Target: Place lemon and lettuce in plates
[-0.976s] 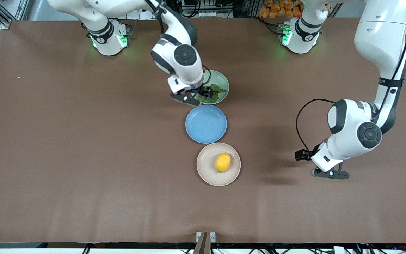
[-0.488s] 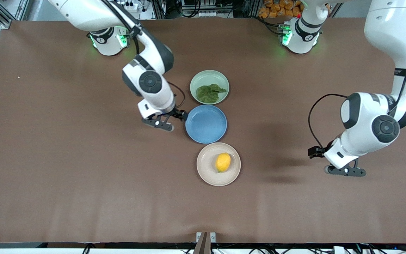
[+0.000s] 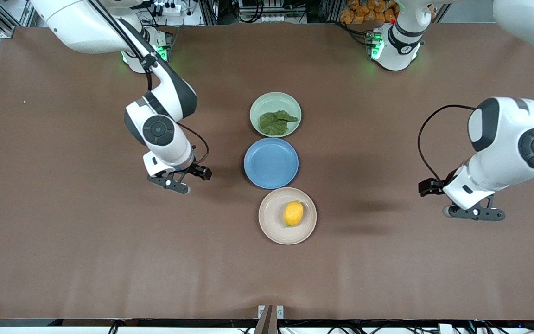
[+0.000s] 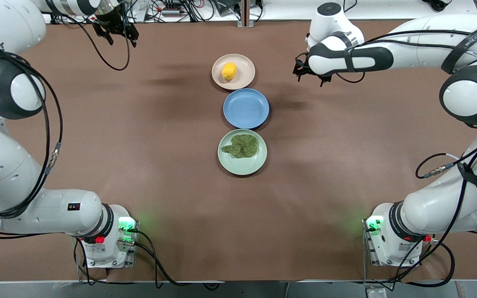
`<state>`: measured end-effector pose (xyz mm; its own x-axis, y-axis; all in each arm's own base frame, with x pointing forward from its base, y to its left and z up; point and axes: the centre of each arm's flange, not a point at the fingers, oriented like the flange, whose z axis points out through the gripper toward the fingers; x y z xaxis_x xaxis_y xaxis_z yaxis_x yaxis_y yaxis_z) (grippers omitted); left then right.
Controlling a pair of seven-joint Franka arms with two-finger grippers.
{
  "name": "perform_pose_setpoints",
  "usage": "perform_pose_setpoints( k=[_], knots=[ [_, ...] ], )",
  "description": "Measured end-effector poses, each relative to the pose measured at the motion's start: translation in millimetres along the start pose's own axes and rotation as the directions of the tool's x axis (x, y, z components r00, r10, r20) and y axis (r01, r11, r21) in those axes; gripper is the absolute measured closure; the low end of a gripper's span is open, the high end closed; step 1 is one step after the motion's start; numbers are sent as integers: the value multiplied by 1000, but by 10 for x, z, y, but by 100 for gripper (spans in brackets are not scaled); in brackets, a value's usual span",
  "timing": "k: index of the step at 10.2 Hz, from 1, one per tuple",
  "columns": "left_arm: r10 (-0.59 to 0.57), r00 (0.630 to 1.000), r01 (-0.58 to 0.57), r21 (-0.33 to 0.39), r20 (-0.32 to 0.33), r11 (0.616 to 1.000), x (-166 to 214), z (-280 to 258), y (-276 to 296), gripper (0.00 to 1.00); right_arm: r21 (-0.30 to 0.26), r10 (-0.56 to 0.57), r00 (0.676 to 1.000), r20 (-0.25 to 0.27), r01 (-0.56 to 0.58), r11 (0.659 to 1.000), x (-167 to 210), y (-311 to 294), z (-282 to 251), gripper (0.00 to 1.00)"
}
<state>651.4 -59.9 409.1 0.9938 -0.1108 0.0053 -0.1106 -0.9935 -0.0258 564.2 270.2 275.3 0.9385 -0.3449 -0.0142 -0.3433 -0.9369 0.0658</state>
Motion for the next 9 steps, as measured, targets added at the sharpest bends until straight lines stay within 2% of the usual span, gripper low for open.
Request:
perform_pose_setpoints(
  k=[2, 6, 9],
  knots=[
    [-14, 1000, 14, -13, -1, 1000, -92, -320, -12, 0, 0, -20, 1000, -1, 20, 1000, 19, 17, -5, 0],
    [-32, 999, 33, -62, 24, 998, -229, -913, 23, 0, 2, -75, 997, 0, 75, 997, 348, 358, -3, 0],
    [-32, 999, 32, -69, 4, 997, -303, -1253, 38, 0, -4, -88, 996, -11, 88, 996, 533, 577, -36, 0]
  ],
)
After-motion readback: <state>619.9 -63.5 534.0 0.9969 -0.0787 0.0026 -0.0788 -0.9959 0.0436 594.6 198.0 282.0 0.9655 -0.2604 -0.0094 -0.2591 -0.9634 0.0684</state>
